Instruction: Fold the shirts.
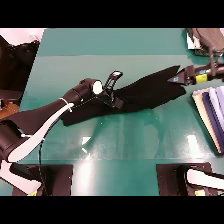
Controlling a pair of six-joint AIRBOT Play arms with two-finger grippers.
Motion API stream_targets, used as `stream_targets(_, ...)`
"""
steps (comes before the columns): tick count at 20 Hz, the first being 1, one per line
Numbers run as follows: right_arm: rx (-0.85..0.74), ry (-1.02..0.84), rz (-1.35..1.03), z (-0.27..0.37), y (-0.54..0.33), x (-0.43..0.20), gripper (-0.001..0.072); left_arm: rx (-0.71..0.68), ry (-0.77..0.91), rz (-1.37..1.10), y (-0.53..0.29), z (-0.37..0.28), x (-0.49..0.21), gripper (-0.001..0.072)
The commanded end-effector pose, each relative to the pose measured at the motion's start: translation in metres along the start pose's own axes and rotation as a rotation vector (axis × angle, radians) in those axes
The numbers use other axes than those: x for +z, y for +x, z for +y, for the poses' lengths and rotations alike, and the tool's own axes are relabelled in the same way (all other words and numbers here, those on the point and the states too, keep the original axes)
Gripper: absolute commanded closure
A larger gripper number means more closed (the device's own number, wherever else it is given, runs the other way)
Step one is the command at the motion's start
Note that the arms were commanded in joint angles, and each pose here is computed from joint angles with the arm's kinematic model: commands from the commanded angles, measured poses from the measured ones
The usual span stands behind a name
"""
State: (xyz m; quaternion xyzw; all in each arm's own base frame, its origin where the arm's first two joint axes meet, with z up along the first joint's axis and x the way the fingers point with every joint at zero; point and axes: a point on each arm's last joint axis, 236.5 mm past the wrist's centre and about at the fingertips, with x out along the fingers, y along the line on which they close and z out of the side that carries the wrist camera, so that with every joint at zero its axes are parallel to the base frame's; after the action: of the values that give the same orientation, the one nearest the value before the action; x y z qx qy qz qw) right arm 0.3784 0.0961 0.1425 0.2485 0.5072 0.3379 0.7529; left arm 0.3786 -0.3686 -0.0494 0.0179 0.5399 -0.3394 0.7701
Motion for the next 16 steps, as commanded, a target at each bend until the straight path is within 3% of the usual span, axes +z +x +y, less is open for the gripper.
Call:
stream_targets(1, -0.008, -0.037, -0.047, 0.042, -0.03, 0.009, 0.0687, -0.005, 0.008, -0.031, -0.006, -0.004, 0.014, 0.0686)
stream_targets(6, -0.15, -0.063, 0.016, 0.054, -0.016, 0.007, 0.0687, -0.014, 0.085, -0.033, -0.047, -0.007, 0.043, 0.0686)
stream_targets(10, -0.142, -0.192, 0.109, 0.109, 0.036, 0.008, 0.0687, 0.062, 0.065, 0.027, -0.089, 0.042, 0.046, 0.0687)
stream_targets(16, -0.108, -0.333, 0.238, 0.173, 0.158, -0.003, 0.0687, 0.343, -0.006, -0.148, -0.246, 0.146, 0.058, 0.0686)
